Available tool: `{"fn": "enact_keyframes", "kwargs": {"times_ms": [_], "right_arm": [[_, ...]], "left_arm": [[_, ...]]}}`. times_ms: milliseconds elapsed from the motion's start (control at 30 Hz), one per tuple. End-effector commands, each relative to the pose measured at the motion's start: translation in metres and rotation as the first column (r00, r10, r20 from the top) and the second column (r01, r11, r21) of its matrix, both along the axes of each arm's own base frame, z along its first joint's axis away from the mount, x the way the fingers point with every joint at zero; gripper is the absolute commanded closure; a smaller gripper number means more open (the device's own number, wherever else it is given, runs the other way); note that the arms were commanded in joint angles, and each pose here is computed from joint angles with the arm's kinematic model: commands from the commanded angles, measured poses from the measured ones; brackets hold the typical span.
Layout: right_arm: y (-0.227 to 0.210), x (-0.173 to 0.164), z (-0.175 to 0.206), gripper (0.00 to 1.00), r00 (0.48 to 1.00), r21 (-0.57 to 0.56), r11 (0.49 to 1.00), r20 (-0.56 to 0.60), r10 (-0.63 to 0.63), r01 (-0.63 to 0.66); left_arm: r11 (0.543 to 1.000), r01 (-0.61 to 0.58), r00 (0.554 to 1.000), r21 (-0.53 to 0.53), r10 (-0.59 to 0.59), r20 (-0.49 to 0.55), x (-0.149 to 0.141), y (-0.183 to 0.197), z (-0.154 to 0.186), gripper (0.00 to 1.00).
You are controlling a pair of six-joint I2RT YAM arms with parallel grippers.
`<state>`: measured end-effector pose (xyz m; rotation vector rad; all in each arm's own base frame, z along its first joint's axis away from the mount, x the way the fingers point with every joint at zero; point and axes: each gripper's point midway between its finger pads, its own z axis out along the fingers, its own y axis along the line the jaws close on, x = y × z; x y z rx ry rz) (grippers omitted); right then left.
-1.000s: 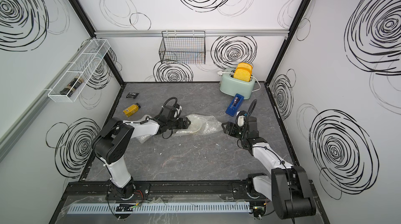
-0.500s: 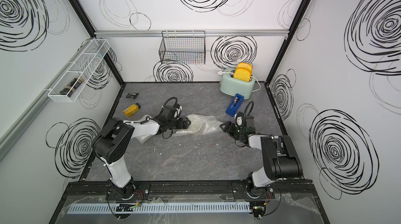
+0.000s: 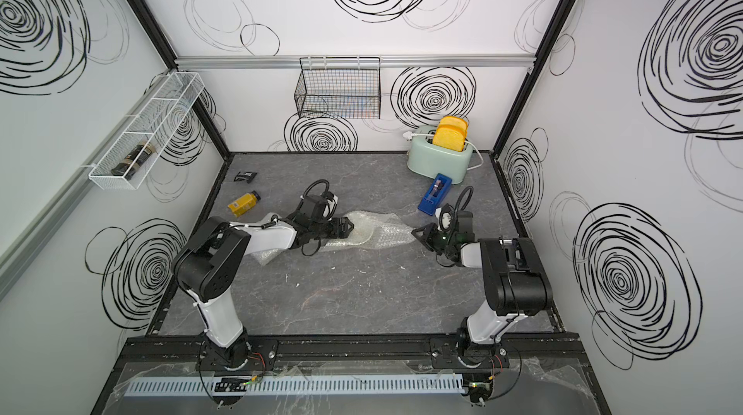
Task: Wrap bowls in bubble wrap
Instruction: Wrap the bowl in bubble wrap.
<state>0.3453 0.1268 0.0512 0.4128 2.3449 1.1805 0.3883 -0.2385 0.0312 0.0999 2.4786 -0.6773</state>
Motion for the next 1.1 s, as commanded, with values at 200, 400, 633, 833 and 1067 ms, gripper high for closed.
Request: {"fn": "enact_keyframes", "kwargs": {"times_ms": [200, 400, 633, 833, 1067], "right_arm": [[0.085, 0.007, 0.091, 0.88, 0.905, -0.206, 0.949, 0.305, 0.296, -0.240], [0.162, -0.013, 0.103, 0.89, 0.784, -0.310, 0.858, 0.361, 0.505, -0.409], [0.213, -0.017, 0.061, 0.90, 0.715, -0.400, 0.747, 0.260, 0.649, -0.532], [0.218, -0.021, 0.018, 0.91, 0.689, -0.412, 0.689, 0.178, 0.702, -0.596], [0.213, -0.028, -0.004, 0.90, 0.654, -0.442, 0.641, 0.148, 0.742, -0.627]], "left_arm": [[0.999, 0.002, 0.998, 0.037, 0.000, -0.066, -0.011, 0.007, -0.020, 0.24], [1.000, 0.009, 0.998, 0.024, -0.008, -0.063, -0.013, 0.005, -0.017, 0.26], [1.000, 0.022, 0.999, 0.005, -0.022, -0.048, -0.015, 0.002, -0.010, 0.28], [0.999, 0.010, 0.999, -0.034, -0.012, -0.050, -0.018, 0.005, -0.005, 0.27], [0.993, -0.079, 0.995, -0.090, 0.073, -0.068, -0.018, 0.031, 0.006, 0.18]]}}
